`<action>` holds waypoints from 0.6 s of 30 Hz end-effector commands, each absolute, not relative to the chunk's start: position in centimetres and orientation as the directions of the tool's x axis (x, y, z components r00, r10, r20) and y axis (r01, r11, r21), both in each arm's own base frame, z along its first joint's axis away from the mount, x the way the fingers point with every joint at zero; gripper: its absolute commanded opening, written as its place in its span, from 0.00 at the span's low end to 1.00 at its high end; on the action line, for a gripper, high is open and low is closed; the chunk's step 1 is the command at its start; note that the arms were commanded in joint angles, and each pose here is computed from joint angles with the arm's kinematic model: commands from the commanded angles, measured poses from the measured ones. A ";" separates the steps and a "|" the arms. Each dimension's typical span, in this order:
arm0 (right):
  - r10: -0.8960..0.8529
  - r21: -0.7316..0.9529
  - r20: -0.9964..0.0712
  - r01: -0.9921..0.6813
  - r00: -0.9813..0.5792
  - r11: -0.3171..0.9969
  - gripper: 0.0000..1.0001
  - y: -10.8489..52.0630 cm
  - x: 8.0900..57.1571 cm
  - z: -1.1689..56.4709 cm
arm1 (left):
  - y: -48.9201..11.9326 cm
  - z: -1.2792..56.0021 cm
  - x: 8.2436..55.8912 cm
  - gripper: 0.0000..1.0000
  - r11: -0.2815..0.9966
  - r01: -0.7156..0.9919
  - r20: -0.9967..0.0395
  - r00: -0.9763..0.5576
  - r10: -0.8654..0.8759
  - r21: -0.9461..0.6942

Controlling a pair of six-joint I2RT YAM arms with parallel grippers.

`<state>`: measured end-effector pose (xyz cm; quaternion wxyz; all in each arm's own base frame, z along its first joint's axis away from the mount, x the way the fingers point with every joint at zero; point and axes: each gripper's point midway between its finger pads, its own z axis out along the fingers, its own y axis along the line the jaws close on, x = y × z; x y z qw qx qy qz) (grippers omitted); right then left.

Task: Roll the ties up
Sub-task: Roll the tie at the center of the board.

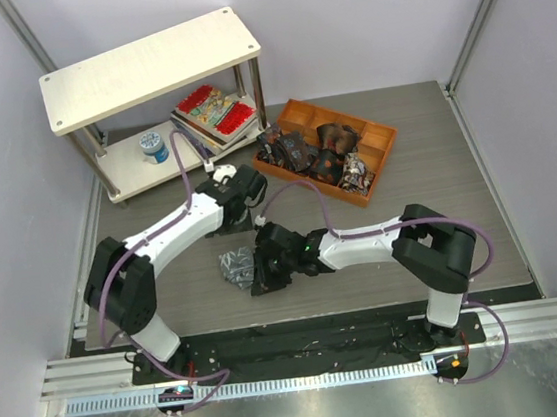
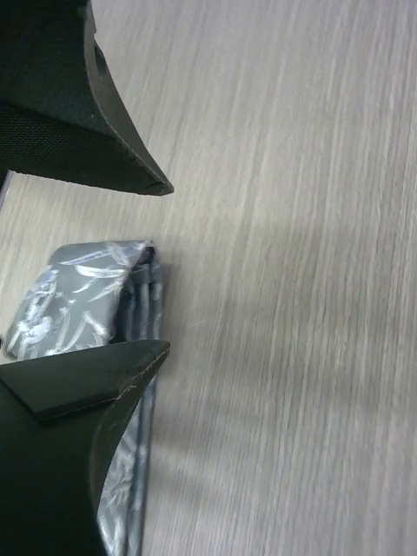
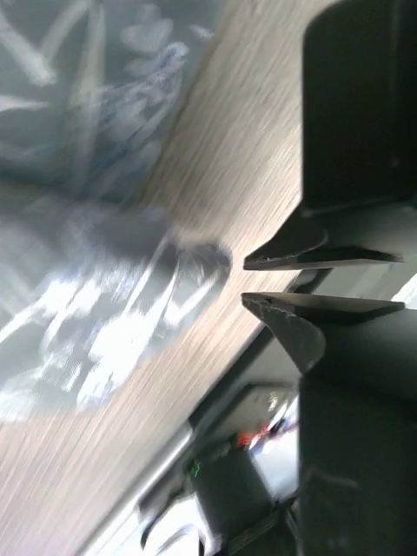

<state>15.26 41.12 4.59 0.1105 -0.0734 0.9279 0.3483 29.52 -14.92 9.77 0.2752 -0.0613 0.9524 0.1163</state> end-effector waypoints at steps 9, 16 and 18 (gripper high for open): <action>-0.058 0.594 -0.316 -0.245 -0.947 0.766 0.24 41.7 15.5 6.0 | -17.5 5.0 31.8 0.63 0.990 -0.106 -0.421 -0.905 -0.056 0.095; 0.027 0.609 -0.326 -0.188 -0.945 0.771 0.21 42.8 14.3 4.2 | -17.8 4.2 30.2 0.61 0.992 -0.117 -0.370 -0.925 -0.089 0.053; 0.099 0.628 -0.371 -0.171 -0.924 0.759 0.22 43.2 15.1 4.5 | -17.6 3.9 29.5 0.61 0.991 -0.127 -0.352 -0.931 -0.100 0.054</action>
